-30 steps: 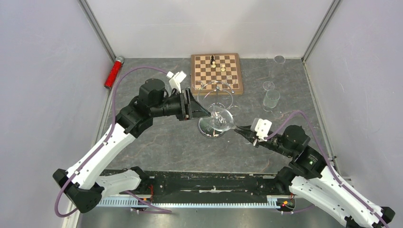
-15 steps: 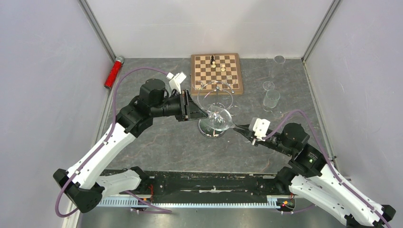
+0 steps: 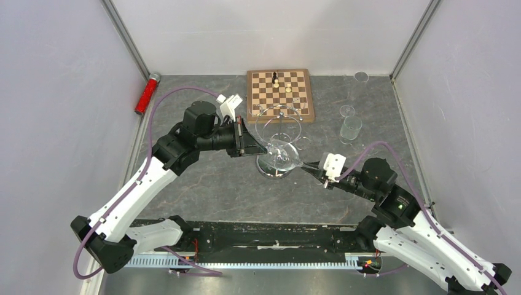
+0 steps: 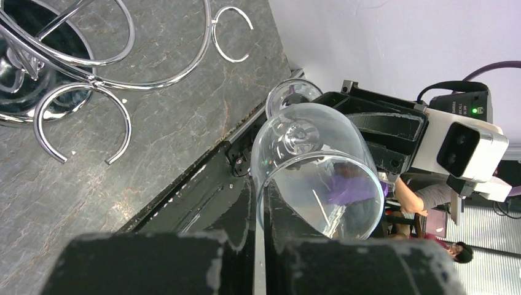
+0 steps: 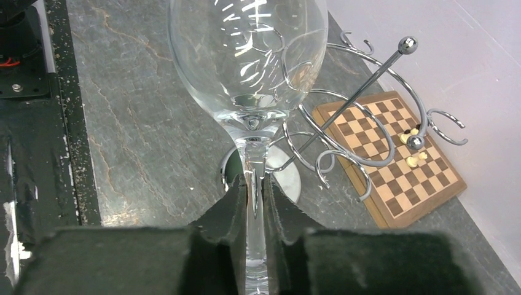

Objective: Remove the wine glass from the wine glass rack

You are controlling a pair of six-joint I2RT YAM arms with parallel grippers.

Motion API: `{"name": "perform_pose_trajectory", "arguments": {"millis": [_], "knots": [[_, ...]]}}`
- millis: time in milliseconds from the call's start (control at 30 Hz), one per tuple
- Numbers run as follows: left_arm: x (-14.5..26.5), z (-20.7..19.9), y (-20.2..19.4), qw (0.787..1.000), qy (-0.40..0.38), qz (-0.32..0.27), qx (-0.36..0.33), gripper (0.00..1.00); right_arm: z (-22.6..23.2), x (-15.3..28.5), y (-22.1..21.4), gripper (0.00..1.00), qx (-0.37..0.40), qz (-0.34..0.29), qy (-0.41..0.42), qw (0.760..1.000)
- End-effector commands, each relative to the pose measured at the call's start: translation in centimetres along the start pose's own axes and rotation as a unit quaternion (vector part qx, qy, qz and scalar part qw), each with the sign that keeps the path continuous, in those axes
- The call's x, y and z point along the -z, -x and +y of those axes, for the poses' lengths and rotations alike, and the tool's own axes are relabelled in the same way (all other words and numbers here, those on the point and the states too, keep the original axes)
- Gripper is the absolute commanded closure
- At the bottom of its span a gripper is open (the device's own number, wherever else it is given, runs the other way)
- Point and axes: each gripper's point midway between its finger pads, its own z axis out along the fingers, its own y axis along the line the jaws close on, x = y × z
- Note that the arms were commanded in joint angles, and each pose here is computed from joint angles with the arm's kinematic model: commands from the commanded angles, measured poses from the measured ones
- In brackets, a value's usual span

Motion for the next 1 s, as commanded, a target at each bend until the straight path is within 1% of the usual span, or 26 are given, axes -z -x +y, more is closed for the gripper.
{"name": "perform_pose_trajectory", "arguments": {"millis": [0, 33, 67, 200, 533, 967], "knots": [[0.9, -1.3, 0.3, 0.999, -0.022, 0.000, -0.039, 0.98, -2.8, 1.3, 8.0, 0.83, 0.025, -0.117, -0.047, 0.992], [0.8, -1.3, 0.3, 0.999, -0.022, 0.001, -0.040, 0.98, -2.9, 1.4, 8.2, 0.77, 0.026, -0.119, -0.048, 0.991], [0.9, -1.3, 0.2, 0.999, -0.021, 0.001, -0.040, 0.98, -2.9, 1.5, 8.4, 0.73, 0.027, -0.121, -0.047, 0.991], [0.9, -1.2, 0.3, 0.999, -0.018, 0.000, -0.042, 0.98, -2.8, 1.7, 9.0, 0.66, 0.028, -0.129, -0.043, 0.990], [1.1, -1.4, 0.7, 0.999, -0.017, -0.003, -0.046, 0.98, -2.9, 2.4, 10.1, 0.63, 0.024, -0.141, -0.044, 0.989], [3.0, 0.9, -1.1, 0.998, 0.037, 0.007, -0.056, 0.98, -4.2, 2.6, 8.7, 0.60, -0.003, -0.110, -0.086, 0.990]]}}
